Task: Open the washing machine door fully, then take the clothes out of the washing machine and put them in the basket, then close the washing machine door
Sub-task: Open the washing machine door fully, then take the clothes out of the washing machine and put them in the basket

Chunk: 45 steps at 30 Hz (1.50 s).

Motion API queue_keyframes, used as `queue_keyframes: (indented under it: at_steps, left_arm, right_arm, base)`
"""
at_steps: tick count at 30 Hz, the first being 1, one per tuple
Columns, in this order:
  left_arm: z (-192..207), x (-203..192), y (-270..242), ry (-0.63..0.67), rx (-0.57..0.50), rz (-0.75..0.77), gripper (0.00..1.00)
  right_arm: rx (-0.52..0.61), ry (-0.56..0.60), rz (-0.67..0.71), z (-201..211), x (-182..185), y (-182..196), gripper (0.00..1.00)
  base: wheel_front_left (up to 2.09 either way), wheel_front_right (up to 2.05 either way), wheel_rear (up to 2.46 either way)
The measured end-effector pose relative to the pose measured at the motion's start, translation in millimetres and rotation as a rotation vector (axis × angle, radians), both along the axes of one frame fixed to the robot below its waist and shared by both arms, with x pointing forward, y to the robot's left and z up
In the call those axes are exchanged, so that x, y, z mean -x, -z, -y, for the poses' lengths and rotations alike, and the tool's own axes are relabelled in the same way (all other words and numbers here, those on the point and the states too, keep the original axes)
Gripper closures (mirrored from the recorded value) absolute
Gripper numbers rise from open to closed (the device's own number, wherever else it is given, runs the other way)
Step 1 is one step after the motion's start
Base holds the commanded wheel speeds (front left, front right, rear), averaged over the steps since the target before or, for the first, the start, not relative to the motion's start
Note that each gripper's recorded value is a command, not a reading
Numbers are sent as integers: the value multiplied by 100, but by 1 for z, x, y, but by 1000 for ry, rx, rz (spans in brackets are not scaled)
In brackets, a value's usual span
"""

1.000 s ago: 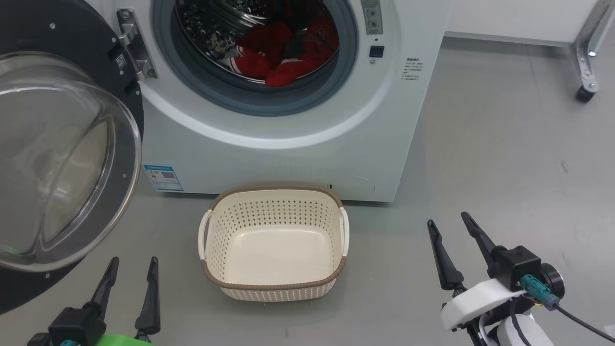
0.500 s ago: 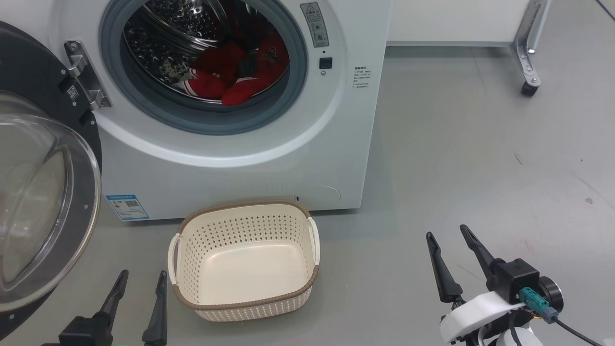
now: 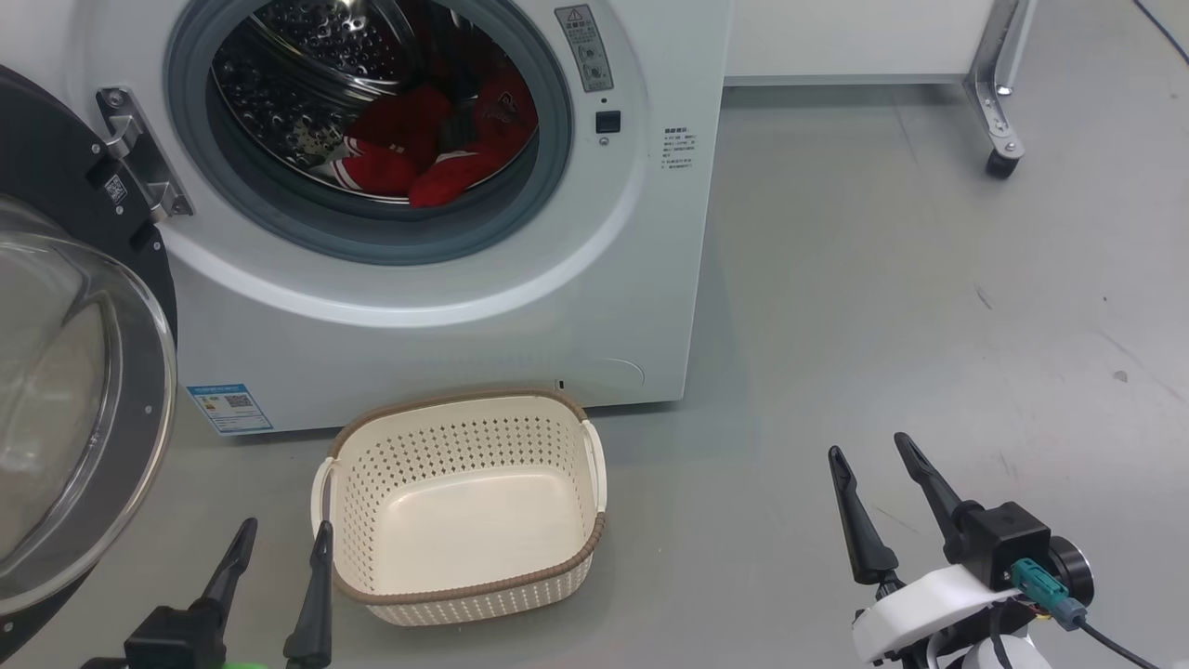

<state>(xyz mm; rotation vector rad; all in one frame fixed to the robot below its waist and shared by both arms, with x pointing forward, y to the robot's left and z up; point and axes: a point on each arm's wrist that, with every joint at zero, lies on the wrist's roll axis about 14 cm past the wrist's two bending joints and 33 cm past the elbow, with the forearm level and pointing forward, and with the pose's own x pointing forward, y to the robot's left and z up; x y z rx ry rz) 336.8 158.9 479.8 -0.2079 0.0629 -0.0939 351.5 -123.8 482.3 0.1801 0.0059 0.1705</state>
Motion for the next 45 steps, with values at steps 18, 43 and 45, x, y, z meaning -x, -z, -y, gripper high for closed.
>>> queue_keyframes:
  at_steps: [18, 43, 45]
  left_arm:
    - [2, -1, -5, -2, -17, 10, 0]
    - [8, 0, -5, 20, -24, 8, 0]
    - [7, -1, -6, 12, -29, 10, 0]
  right_arm:
    - [-4, 4, 4, 0, 3, -1, 0]
    - [-3, 11, 1, 1, 4, 0, 0]
    - [-3, 11, 0, 1, 4, 0, 0]
  base:
    - [1, -1, 0]
    - [61, -61, 0]
    - [116, -116, 0]
